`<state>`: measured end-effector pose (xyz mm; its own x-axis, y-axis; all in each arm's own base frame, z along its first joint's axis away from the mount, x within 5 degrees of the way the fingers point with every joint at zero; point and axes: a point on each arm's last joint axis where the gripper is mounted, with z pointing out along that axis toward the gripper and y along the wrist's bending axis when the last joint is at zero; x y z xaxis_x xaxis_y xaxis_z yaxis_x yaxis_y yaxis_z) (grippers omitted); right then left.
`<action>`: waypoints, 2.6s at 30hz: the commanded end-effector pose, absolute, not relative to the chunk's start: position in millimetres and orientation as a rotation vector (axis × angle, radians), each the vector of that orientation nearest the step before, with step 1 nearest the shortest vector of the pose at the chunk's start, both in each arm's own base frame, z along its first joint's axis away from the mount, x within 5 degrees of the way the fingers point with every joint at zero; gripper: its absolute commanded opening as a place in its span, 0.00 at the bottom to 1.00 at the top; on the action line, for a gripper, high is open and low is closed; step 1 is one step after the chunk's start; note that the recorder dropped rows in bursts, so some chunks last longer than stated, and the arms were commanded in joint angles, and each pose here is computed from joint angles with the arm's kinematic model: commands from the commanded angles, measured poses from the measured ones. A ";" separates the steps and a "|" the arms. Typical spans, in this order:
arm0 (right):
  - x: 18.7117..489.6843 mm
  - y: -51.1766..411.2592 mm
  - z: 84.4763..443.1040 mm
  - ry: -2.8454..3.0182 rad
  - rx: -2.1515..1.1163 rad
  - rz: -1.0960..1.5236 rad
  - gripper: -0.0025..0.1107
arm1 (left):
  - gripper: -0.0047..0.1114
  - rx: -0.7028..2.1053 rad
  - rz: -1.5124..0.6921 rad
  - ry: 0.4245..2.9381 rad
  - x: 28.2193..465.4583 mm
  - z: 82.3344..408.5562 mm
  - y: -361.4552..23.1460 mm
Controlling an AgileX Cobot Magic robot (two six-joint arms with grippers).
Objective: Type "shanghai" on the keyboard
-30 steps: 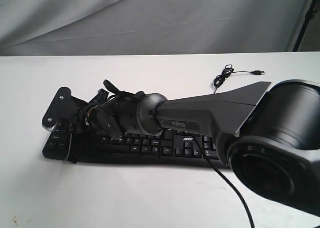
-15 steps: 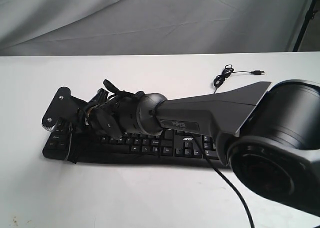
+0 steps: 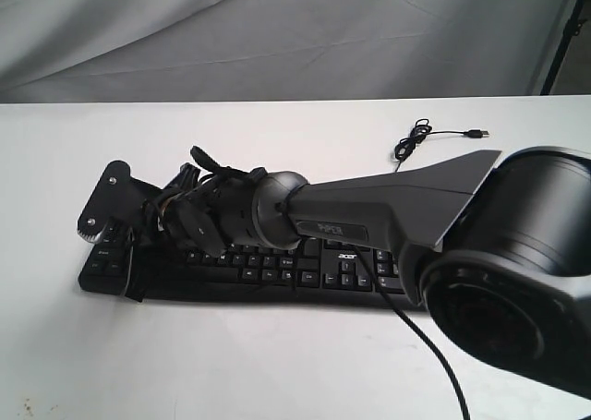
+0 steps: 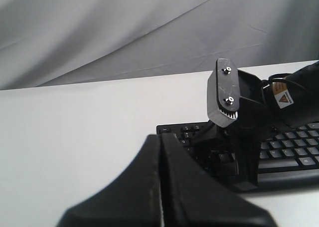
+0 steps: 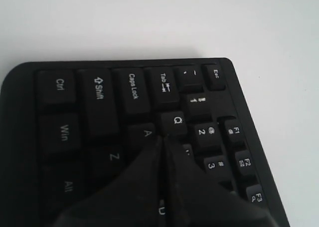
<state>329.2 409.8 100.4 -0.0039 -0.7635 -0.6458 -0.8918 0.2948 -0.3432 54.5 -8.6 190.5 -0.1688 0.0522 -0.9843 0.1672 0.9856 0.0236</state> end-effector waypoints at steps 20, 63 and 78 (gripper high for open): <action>308.9 367.2 156.2 1.671 -1.483 0.158 0.02 | 0.04 0.168 -0.103 1.738 54.4 189.5 -8.7; 313.1 333.2 103.2 1.775 -1.401 0.151 0.02 | 0.04 0.168 -0.103 1.738 54.4 189.5 -8.7; 309.5 336.1 94.8 1.779 -1.422 0.153 0.02 | 0.04 0.168 -0.103 1.738 54.4 189.5 -8.7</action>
<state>310.7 335.6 96.6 -0.0162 -0.7474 -0.6642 -0.8511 0.3589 -0.3832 54.5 -8.6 190.5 -0.1688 0.0522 -0.9843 0.1672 0.9856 0.0236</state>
